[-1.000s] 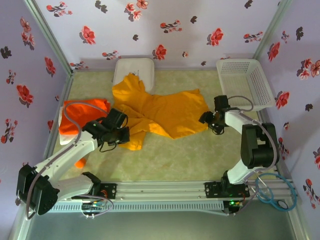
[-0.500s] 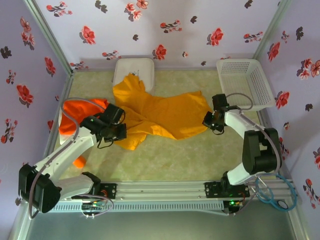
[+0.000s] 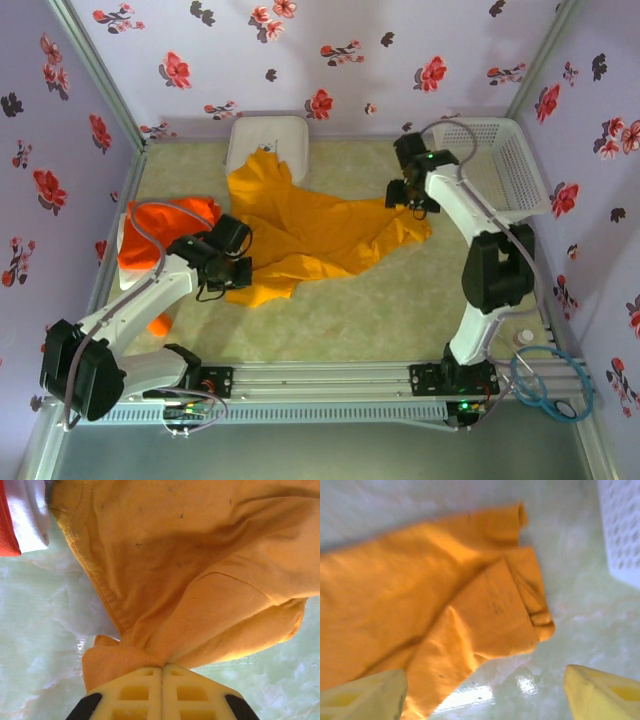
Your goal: Fold and stack the t-shirts
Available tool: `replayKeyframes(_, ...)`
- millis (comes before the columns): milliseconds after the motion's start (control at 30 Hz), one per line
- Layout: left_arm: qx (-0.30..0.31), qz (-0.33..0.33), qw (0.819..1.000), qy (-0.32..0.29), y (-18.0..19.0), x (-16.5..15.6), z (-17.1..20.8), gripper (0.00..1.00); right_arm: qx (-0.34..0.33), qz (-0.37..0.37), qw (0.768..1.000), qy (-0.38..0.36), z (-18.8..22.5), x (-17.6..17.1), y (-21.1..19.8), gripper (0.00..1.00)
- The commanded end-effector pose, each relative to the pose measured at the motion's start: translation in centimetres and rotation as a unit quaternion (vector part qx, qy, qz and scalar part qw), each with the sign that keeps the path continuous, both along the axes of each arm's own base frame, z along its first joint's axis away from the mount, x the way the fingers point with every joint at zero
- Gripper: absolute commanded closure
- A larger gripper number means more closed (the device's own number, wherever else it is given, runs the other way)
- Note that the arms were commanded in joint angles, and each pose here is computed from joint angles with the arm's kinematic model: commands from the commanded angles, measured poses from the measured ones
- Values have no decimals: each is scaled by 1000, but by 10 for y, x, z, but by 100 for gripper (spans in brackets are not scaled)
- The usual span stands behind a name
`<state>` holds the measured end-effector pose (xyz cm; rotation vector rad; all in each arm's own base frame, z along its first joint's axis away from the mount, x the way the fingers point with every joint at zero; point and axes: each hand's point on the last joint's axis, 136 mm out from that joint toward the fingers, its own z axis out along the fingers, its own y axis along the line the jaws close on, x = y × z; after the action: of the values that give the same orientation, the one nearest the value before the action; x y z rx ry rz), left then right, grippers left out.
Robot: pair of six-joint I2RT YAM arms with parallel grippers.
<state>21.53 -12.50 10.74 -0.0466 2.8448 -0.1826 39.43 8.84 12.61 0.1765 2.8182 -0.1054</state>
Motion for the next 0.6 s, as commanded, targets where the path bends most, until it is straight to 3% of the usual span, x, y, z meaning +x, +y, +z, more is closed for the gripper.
replayKeyframes(0,2,-4,1000,-2,2,0,-5,100,-35,-12,999,19,-8,-24,-17,16)
replayKeyframes(133,7,-5,1000,8,4,-3,-13,100,-28,-38,999,-6,-14,-42,-28,20)
replayKeyframes(333,6,-10,1000,12,0,1,-17,100,32,-102,994,-8,-45,-62,-50,44)
replayKeyframes(433,1,-11,1000,11,-3,3,-18,100,92,-125,988,-13,-59,-56,-51,56)
replayKeyframes(567,0,-11,1000,14,-4,4,-20,100,124,-127,984,-16,-72,-42,-46,62)
